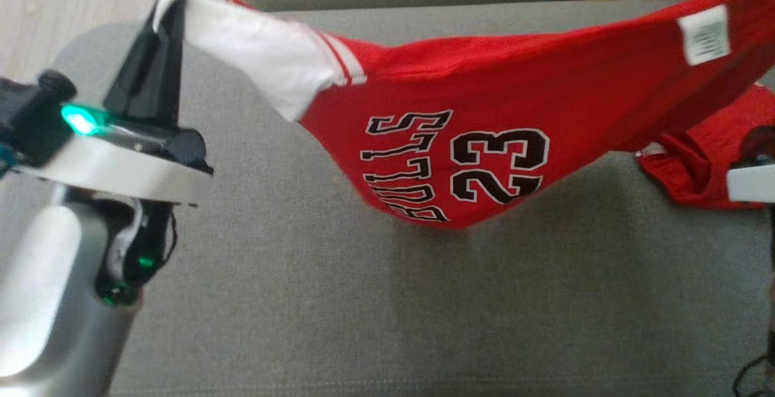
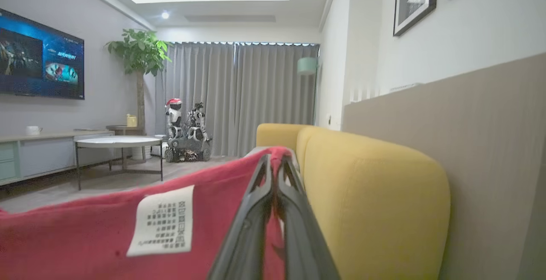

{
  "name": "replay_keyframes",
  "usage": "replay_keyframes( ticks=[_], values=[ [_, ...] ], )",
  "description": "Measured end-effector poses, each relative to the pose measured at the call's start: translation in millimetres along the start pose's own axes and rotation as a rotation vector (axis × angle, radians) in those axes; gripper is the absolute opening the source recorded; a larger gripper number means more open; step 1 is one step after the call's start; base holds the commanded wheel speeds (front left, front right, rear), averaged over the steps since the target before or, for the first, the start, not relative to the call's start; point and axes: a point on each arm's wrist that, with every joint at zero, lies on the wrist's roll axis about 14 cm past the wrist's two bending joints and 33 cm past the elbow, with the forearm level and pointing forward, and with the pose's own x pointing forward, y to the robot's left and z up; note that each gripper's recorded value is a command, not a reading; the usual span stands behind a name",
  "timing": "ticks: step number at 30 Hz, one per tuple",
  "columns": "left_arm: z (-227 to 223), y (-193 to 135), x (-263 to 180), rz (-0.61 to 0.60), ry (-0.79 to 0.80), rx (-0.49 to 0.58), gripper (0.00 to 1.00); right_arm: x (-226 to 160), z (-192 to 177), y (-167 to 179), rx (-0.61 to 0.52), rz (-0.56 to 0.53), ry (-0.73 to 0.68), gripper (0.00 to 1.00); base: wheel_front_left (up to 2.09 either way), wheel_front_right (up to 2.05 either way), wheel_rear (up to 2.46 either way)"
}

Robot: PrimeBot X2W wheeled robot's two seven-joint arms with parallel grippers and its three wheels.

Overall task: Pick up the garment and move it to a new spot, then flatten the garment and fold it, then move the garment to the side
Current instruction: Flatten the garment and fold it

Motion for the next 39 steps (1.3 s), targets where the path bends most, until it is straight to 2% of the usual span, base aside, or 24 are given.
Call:
replay_keyframes(
  ticks=[4,7,17,22,31,35,39],
  values=[
    [46,-9,6,-0.031,-0.100,0.043,0.00,-5,31,-2,-0.026,-0.008,-0.071,0.00,0.00,0.00,0.00],
    [68,-15,8,-0.048,-0.148,0.055,0.00,-7,40,-4,-0.028,-0.014,-0.082,0.00,0.00,0.00,0.00],
    [67,-9,28,-0.053,-0.133,0.048,0.00,16,28,-3,0.034,0.004,-0.055,0.00,0.00,0.00,0.00],
    [58,4,67,-0.062,-0.126,0.066,0.00,55,18,1,0.060,0.039,-0.044,0.00,0.00,0.00,0.00],
    [58,30,148,-0.031,-0.200,0.115,0.00,145,24,28,0.117,0.139,-0.117,0.00,0.00,0.00,0.00],
    [57,33,163,-0.028,-0.199,0.119,0.00,162,30,33,0.120,0.150,-0.149,0.00,0.00,0.00,0.00],
    [51,49,183,0.042,-0.177,0.120,0.00,192,18,44,0.131,0.152,-0.130,0.00,0.00,0.00,0.00]
  ],
)
